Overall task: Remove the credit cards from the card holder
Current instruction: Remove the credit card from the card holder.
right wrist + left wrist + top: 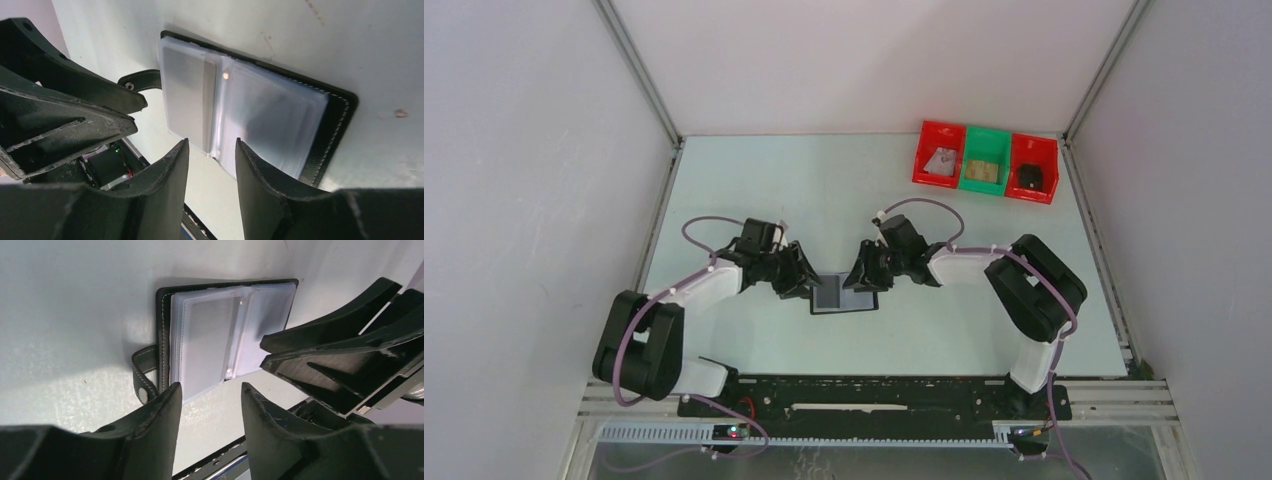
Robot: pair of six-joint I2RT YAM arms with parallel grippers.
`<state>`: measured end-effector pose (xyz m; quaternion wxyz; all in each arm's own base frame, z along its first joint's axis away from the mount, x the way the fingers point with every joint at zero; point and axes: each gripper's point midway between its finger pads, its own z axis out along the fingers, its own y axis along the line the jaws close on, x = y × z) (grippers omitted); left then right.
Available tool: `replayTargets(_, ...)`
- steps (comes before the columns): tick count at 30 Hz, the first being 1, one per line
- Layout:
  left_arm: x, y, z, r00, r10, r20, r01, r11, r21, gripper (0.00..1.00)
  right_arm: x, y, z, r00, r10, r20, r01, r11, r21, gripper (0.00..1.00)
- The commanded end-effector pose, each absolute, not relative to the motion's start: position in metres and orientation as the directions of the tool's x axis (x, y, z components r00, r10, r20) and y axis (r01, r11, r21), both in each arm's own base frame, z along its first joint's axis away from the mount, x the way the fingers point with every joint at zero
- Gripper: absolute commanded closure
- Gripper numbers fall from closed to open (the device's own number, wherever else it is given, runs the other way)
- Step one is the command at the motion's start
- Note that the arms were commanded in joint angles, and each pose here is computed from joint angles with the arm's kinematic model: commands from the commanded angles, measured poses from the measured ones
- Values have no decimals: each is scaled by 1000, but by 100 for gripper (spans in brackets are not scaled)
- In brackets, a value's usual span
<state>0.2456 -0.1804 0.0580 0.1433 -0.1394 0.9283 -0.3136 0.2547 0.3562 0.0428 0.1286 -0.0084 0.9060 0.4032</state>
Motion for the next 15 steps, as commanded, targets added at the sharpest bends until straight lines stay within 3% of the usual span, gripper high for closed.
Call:
replayTargets(1,252,-183,56,-912,-350,-212,-151,770,-620,46,264,351,60,-952,126,-278,-129,659,741,52)
replayTargets(15,254,-195,45,-931,-314,-187,-138,776,-615,45,266,341,56,-952,142,-270,-111,663,740,52)
